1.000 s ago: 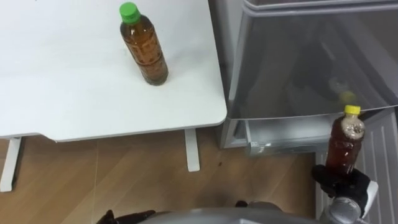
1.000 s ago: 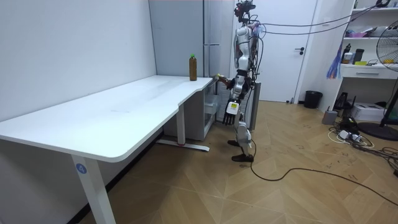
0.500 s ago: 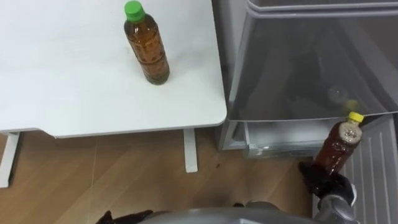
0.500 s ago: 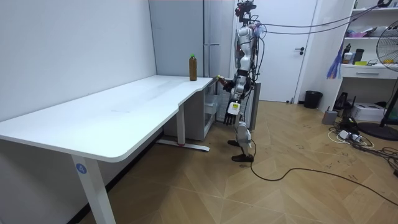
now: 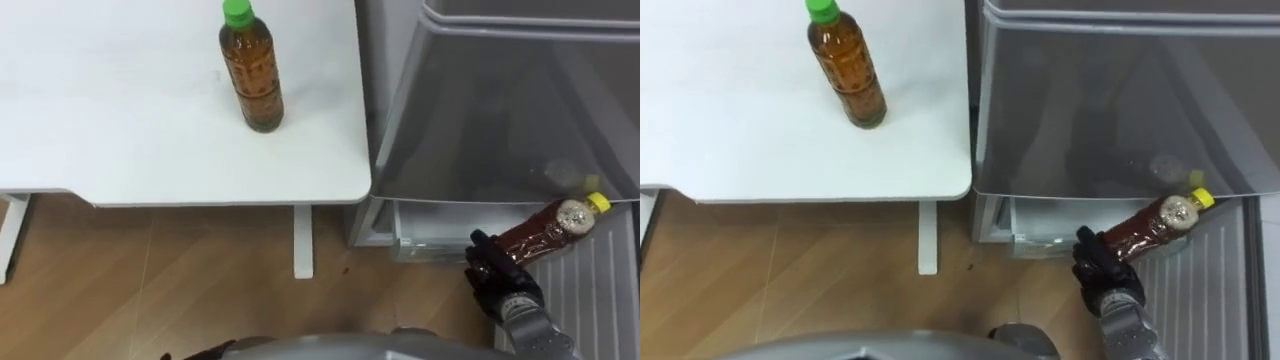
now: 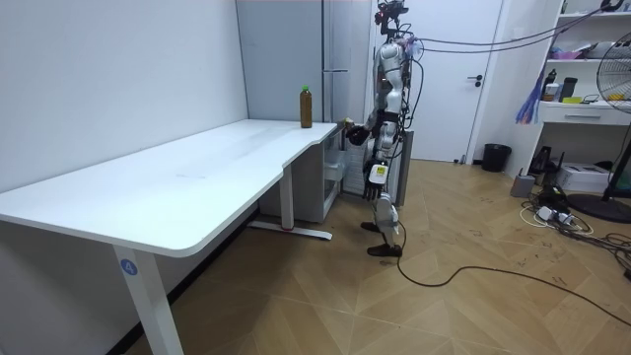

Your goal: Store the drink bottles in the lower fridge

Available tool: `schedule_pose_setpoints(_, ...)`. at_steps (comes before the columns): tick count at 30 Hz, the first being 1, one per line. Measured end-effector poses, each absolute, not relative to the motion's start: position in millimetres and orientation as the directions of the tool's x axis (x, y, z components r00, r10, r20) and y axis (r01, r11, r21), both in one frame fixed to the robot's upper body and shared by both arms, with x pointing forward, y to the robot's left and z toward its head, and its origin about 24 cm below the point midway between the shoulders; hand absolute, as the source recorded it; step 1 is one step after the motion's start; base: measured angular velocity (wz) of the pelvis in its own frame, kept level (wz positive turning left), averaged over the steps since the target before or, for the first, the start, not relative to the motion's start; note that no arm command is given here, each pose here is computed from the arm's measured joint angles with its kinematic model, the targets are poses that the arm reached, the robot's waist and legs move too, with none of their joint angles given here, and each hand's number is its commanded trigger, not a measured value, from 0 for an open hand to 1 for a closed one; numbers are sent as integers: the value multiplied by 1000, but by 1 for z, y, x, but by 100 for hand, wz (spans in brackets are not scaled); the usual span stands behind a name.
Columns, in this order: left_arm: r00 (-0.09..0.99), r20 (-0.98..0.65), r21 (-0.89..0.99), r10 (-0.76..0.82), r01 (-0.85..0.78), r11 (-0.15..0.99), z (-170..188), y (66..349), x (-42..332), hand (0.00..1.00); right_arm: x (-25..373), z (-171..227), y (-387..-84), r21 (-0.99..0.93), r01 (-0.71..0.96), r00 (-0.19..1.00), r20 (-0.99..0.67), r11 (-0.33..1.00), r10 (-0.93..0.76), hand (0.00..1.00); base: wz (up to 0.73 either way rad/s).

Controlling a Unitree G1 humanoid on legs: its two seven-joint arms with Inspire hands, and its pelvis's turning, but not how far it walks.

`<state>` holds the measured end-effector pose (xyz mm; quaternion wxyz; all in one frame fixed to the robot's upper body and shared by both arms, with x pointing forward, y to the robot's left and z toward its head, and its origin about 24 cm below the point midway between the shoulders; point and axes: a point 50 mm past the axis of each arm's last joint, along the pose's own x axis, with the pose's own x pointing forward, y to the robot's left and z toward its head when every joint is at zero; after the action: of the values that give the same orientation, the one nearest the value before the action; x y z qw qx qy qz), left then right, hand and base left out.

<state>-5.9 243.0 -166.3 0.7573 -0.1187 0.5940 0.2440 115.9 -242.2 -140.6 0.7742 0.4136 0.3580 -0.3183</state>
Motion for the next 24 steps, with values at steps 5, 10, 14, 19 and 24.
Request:
schedule_pose_setpoints(5, 141, -964, 125, 226, -510, 851, -166, 245, -12, 0, 117, -141, -241, 493, 788, 575, -804, 368, -154, 100, 2)
schedule_pose_setpoints(10, 81, -968, 171, 240, -490, 855, -166, 244, -20, 0, 119, -140, -240, 564, 791, 603, -785, 237, -144, 100, 9)
schedule_pose_setpoints(14, 31, -969, 201, 245, -480, 854, -167, 242, -29, 0, 116, -141, -240, 564, 799, 596, -789, 208, -147, 100, 7)
schedule_pose_setpoints(19, 8, -973, 199, 231, -476, 856, -168, 235, -31, 0, 116, -141, -240, 569, 800, 597, -788, 192, -150, 100, 2)
schedule_pose_setpoints(24, 5, -975, 194, 223, -476, 858, -169, 234, -31, 0, 117, -141, -238, 578, 799, 600, -786, 166, -147, 100, 0)
